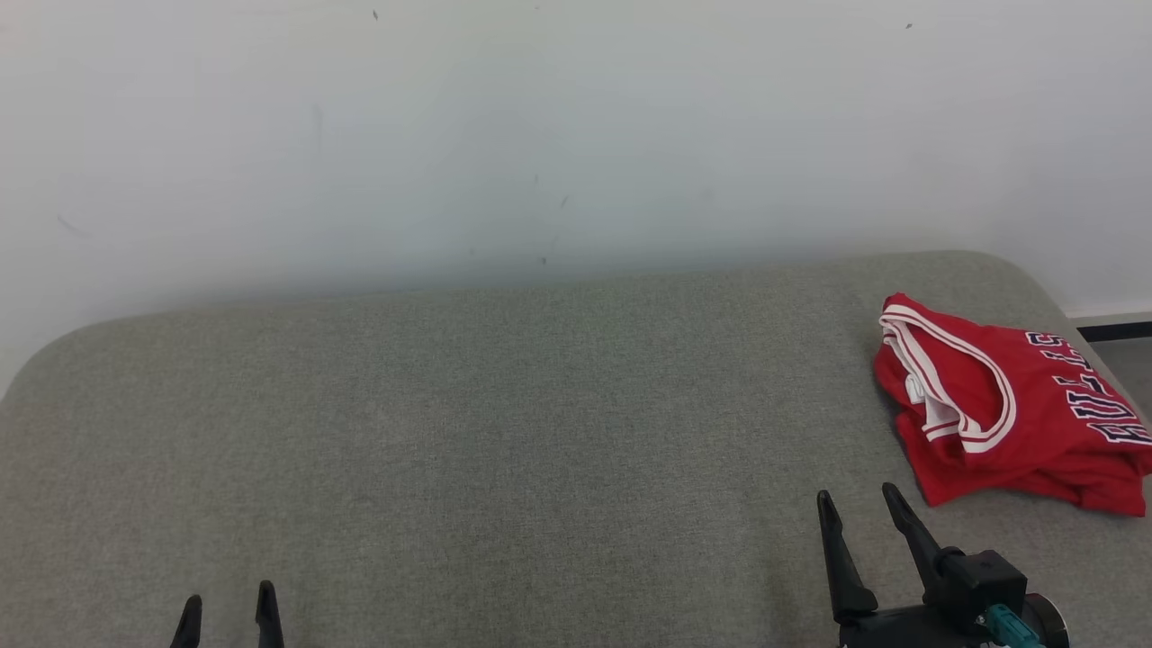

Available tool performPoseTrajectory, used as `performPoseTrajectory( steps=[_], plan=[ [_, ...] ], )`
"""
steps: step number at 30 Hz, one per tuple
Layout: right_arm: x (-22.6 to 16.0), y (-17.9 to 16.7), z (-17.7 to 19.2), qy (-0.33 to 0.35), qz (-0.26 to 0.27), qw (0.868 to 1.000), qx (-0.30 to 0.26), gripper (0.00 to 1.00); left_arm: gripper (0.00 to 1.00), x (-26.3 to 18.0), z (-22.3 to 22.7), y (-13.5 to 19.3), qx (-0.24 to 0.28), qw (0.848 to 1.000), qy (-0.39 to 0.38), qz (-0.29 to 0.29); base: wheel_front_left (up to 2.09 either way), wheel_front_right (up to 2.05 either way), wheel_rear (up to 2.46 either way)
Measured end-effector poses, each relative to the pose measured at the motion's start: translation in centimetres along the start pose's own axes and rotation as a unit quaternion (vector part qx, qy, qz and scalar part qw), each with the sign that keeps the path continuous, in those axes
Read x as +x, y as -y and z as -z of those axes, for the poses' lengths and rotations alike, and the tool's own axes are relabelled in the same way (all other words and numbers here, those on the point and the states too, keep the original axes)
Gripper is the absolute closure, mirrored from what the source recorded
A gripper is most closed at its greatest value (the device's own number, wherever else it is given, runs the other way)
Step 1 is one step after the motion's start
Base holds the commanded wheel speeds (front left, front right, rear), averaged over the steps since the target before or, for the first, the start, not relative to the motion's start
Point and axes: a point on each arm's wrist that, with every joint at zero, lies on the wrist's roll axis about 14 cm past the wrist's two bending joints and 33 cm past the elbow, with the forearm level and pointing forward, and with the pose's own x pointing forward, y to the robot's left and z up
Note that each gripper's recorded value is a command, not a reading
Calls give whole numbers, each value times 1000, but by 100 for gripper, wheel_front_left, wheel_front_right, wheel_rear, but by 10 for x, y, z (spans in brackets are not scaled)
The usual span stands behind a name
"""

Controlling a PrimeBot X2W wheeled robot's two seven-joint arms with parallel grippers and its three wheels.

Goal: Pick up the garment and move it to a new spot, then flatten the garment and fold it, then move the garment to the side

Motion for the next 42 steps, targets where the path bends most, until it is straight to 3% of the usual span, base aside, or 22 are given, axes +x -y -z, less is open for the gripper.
performPoseTrajectory(
  steps=[26, 27, 34, 42],
  plan=[
    [0, -8, 9, -13, -8, 1000, 9, 0, 0, 5, 3, 9, -7, 1000, -5, 16, 0, 0, 0],
    [-1, -8, 11, -16, -8, 1000, 10, 100, 100, 5, 6, 9, -8, 1000, -9, 16, 0, 0, 0],
    [-22, -5, 49, -78, 4, 997, 22, 100, 100, -8, 35, 6, -15, 998, -59, 6, 0, 0, 0],
    [-21, 6, 48, -80, 35, 991, 97, 100, 100, -7, 40, 0, -90, 993, -75, -18, 0, 0, 0]
  ],
)
